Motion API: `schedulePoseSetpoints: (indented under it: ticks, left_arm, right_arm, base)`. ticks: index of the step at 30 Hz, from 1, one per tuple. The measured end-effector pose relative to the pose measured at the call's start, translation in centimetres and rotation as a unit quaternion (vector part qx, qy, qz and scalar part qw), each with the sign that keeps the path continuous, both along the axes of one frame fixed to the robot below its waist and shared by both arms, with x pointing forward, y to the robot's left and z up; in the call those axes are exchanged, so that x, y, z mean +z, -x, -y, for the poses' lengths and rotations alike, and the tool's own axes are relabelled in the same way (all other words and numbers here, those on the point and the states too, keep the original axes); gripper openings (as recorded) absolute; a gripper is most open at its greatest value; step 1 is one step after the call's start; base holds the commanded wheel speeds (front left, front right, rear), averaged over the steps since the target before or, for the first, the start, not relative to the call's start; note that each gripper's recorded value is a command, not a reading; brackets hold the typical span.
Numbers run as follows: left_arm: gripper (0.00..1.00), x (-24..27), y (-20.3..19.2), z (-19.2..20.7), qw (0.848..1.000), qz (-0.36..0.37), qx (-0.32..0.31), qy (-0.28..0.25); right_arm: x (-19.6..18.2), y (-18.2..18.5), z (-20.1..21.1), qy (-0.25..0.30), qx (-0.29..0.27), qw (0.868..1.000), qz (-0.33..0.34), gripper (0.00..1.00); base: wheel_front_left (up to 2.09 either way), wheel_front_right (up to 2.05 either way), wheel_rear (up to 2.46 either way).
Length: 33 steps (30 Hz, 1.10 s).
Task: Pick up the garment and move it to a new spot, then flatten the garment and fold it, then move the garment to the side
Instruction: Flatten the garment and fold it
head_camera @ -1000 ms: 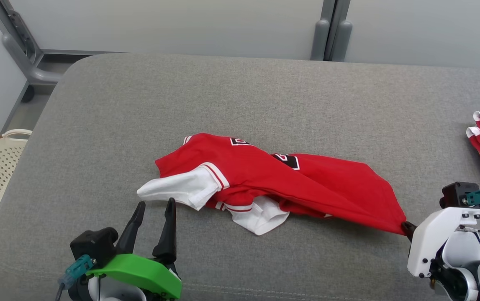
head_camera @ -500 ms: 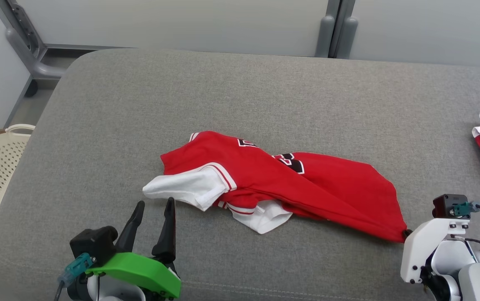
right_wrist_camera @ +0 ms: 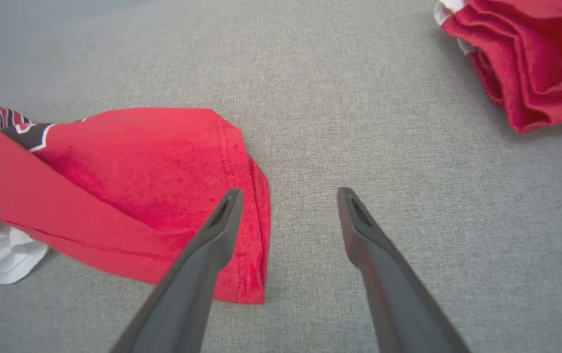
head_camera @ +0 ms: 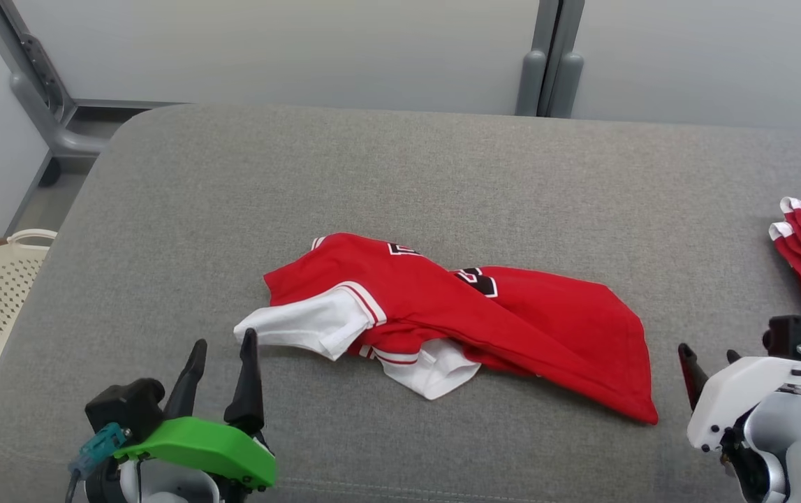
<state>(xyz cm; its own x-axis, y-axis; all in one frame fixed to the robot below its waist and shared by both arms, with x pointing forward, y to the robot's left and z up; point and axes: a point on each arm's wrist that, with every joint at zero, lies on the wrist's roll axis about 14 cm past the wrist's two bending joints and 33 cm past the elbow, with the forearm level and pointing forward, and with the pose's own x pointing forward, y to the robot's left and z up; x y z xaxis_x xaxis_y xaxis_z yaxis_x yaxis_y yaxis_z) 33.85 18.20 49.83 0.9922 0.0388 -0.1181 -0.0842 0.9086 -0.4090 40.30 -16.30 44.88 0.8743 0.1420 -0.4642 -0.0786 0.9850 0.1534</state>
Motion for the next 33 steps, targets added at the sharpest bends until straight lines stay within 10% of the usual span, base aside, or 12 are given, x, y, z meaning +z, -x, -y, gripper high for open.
schedulePoseSetpoints:
  ticks: [15,33]
  left_arm:
    - [1.0,4.7,-1.7,-0.6,0.985,0.092,0.03,0.141]
    - [1.0,0.4,-1.0,0.4,0.998,0.054,-0.023,0.01]
  right_arm:
    - [7.6,-0.2,0.9,-0.153,-0.071,0.963,0.21,1.0]
    - [6.9,3.1,-3.0,-0.101,-0.007,0.959,0.266,1.0]
  base:
    - [0.0,0.0,0.0]
    - [0.0,0.0,0.0]
